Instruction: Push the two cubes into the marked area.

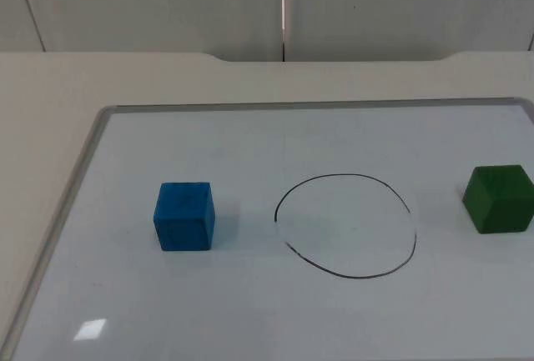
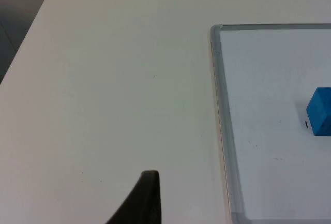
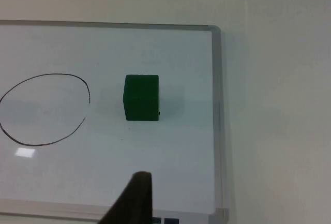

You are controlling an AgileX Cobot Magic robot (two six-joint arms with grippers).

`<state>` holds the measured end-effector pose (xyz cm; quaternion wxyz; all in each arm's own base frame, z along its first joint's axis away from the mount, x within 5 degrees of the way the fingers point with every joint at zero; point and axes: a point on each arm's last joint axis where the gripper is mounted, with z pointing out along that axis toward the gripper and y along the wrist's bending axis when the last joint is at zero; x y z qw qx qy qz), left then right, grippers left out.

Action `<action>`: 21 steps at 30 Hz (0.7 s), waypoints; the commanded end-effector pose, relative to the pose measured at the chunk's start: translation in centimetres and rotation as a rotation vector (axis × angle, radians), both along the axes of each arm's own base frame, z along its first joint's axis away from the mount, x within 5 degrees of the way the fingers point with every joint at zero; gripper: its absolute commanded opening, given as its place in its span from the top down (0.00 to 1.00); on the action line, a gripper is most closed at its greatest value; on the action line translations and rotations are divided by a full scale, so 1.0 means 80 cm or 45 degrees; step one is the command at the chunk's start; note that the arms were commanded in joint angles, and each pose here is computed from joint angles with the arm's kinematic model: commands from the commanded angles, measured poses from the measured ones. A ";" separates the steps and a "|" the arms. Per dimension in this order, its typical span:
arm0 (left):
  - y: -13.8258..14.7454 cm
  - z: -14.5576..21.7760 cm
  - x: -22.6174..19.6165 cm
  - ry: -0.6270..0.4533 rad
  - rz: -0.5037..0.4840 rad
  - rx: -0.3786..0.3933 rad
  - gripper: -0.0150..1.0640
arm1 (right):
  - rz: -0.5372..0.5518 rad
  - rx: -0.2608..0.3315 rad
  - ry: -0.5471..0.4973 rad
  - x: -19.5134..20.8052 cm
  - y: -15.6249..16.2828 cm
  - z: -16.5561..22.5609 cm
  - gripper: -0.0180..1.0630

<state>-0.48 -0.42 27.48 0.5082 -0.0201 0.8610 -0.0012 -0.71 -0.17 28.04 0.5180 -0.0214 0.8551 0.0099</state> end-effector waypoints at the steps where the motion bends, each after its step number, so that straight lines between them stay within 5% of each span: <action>1: -0.002 0.002 0.003 -0.009 -0.007 -0.024 0.01 | -0.009 0.003 -0.006 0.000 0.000 -0.001 0.01; 21: -0.001 0.017 0.041 0.067 -0.015 -0.062 0.01 | -0.009 0.003 -0.006 0.000 0.000 -0.001 0.01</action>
